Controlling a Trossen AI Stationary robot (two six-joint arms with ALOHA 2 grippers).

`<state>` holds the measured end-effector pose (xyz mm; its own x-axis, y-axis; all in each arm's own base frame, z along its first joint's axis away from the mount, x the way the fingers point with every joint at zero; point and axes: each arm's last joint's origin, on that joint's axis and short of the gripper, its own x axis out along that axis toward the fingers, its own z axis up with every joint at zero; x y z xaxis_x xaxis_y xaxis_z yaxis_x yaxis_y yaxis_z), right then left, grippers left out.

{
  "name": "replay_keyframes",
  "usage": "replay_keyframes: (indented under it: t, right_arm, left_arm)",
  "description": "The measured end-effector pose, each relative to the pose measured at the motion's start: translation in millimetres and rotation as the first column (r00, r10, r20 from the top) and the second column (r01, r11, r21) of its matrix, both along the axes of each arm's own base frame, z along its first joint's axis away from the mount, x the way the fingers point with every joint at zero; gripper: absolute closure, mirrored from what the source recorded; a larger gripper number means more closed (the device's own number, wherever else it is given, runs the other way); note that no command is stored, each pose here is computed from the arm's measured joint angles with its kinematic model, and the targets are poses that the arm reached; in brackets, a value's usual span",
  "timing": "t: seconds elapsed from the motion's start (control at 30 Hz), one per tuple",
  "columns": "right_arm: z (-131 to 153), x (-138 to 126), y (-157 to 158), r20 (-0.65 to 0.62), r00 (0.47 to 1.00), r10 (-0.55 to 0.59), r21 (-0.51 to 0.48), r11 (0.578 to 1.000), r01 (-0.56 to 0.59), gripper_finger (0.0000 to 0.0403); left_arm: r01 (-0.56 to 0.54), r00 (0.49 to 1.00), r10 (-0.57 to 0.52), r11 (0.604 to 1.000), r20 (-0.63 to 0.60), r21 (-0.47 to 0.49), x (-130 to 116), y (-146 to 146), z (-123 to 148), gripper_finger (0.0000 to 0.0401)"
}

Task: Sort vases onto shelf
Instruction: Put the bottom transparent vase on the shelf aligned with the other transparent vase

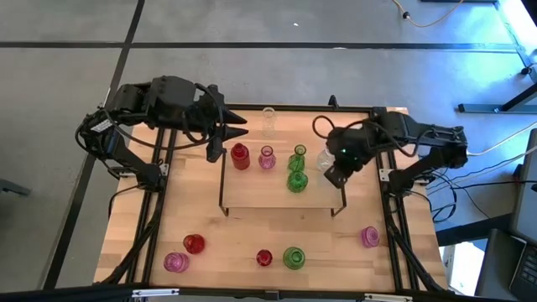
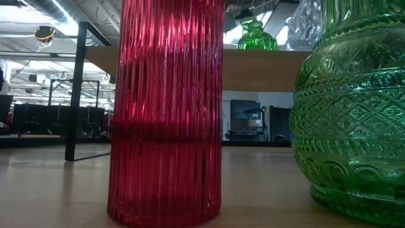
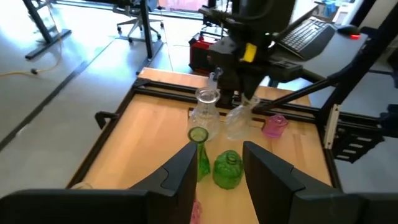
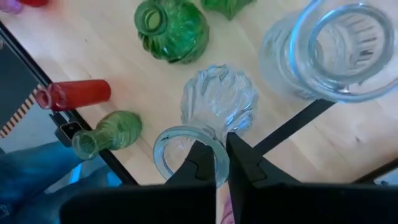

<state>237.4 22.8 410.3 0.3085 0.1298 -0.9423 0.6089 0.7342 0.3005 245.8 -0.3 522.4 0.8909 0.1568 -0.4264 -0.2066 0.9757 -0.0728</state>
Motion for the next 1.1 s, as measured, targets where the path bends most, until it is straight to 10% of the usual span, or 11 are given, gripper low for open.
replay_keyframes:
  t: [1.1]
  right_arm:
    - [-32, 7, -9, -0.128, 0.991, -0.034, -0.005, 0.999, 0.034, 0.0403]
  left_arm:
    - [0.035, 0.999, -0.035, 0.999, -0.015, 0.039, -1, -5, -1, 0.028]
